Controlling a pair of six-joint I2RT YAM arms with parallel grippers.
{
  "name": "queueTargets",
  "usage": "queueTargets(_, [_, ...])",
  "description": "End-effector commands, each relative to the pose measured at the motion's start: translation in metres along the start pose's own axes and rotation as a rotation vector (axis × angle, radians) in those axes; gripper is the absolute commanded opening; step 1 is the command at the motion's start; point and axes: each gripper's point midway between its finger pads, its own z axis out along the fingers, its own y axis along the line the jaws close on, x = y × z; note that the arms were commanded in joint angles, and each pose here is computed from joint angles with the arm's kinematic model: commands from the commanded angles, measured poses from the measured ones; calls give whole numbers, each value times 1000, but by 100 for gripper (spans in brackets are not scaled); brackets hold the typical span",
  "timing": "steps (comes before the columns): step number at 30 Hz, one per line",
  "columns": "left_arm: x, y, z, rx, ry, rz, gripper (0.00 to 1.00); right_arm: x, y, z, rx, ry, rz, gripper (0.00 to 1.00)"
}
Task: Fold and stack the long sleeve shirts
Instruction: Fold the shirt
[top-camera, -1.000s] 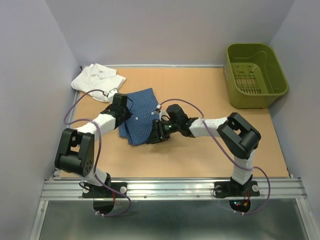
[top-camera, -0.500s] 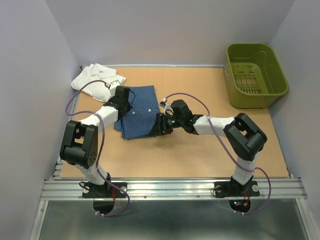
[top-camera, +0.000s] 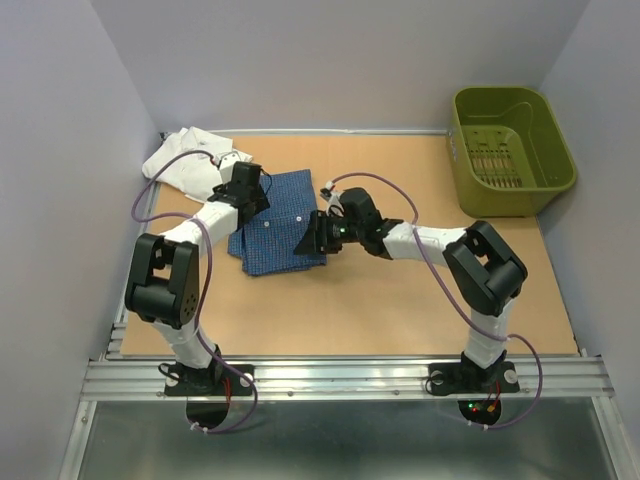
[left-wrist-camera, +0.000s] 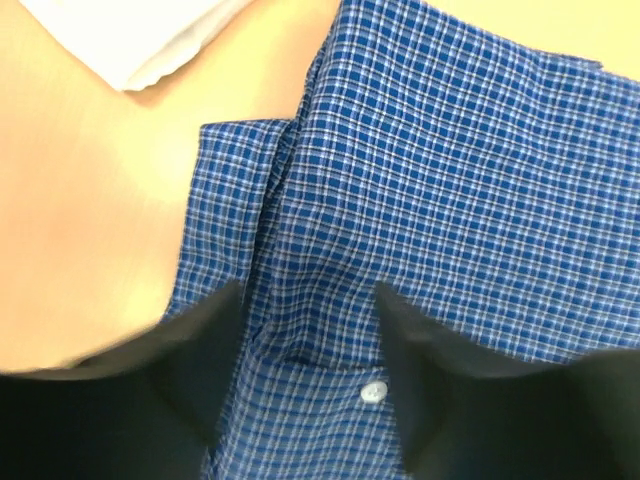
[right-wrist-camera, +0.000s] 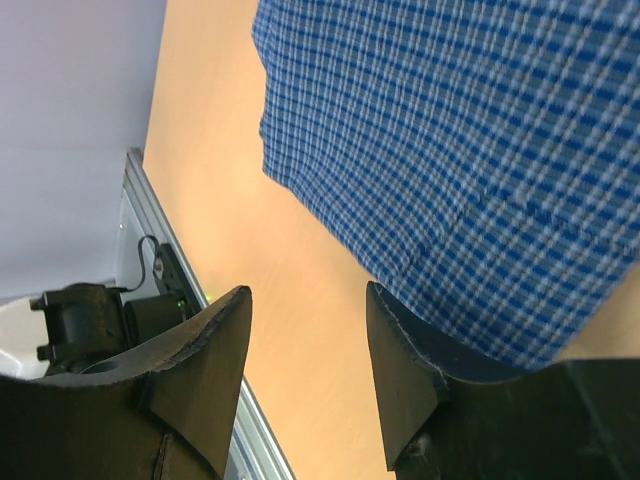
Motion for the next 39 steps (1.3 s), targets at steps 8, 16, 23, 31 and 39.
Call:
queueTargets(8, [-22,-7,-51,105,-24,-157,79,8,-51,27,-8,-15,132,55])
queueTargets(16, [11,-15,-6,83,68,-97,75,23,-82,25,45,-10,174,55])
queueTargets(23, [40,-25,32,69,165,-21,69,52,-88,11,90,59,281,54])
queueTargets(31, [84,-76,25,195,223,188,67,91,-61,5,94,160,310,54])
queueTargets(39, [52,-105,-13,307,72,312,76,98,8,16,10,150,240,54])
